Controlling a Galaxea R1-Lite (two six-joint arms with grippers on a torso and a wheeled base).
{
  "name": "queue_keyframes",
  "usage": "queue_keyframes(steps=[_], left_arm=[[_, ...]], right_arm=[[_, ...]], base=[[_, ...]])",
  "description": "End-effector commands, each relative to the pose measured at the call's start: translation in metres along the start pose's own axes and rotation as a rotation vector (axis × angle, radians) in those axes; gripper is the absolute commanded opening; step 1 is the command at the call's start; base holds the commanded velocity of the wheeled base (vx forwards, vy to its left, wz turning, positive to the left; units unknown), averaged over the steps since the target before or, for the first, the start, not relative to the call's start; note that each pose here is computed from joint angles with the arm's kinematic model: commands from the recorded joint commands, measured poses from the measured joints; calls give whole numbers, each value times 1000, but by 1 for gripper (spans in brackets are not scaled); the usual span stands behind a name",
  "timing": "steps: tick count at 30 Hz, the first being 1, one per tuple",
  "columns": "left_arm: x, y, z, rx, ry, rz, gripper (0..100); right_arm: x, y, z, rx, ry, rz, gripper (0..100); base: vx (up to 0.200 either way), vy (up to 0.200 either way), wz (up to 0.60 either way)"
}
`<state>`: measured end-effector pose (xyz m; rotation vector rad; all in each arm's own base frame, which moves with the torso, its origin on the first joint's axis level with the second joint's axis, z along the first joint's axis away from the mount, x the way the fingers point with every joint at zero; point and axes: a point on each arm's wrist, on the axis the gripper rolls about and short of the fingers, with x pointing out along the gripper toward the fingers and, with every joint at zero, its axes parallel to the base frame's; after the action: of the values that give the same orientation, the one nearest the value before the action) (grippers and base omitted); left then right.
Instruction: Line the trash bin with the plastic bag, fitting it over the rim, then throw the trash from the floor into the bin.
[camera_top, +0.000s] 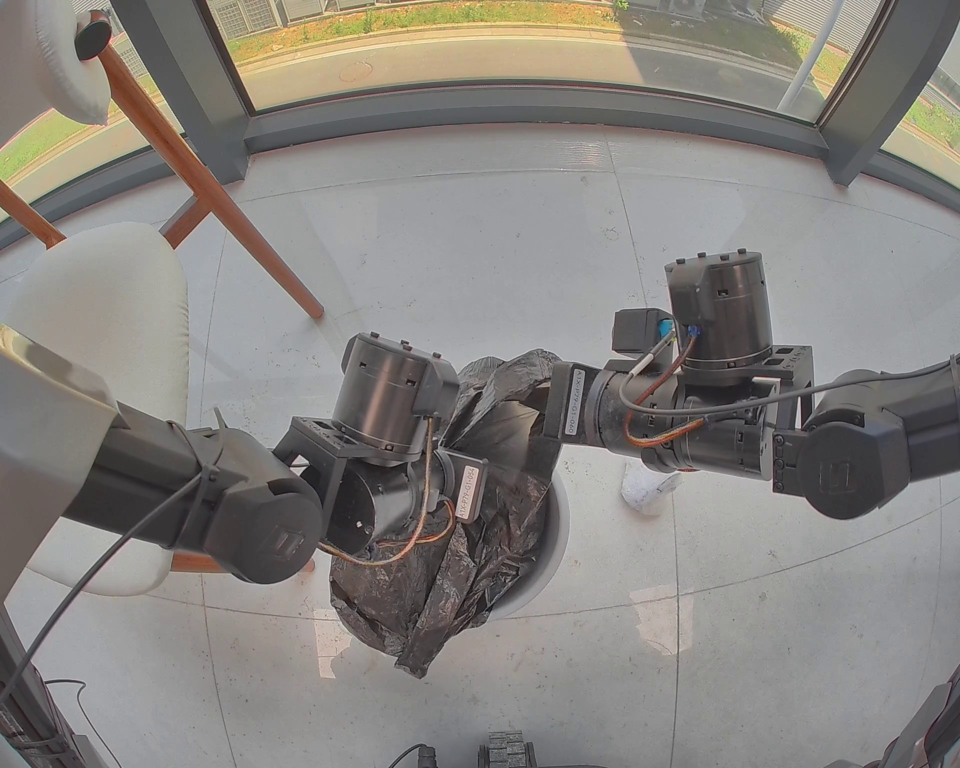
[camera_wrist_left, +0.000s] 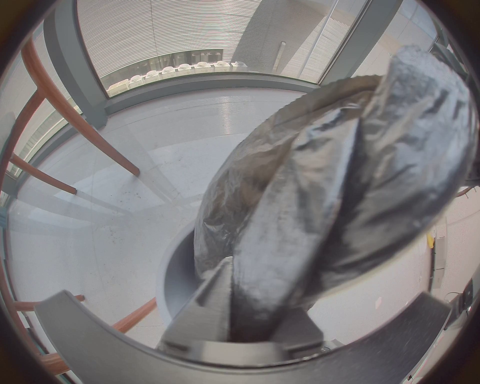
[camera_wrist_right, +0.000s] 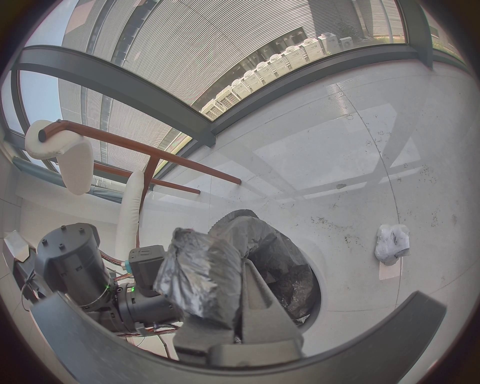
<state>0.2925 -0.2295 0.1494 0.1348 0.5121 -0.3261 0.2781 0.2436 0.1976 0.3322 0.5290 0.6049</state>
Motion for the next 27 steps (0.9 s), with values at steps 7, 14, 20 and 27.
queue_keyframes(steps=[7, 14, 20, 27], left_arm=[[-25, 0, 23, -26, -69, -143, 0], [-36, -1, 44, -103, -99, -209, 0], [-66, -10, 71, -279, 19, -243, 0], [-70, -10, 78, -295, 30, -250, 0]], right_arm=[[-14, -31, -19, -75, 82, -64, 0], [-18, -54, -21, -178, 128, -46, 0], [-14, -58, -17, -163, 126, -39, 0], [-18, -74, -31, -137, 179, -66, 0]], base=[[0, 0, 0], [0, 0, 0], [0, 0, 0], [0, 0, 0]])
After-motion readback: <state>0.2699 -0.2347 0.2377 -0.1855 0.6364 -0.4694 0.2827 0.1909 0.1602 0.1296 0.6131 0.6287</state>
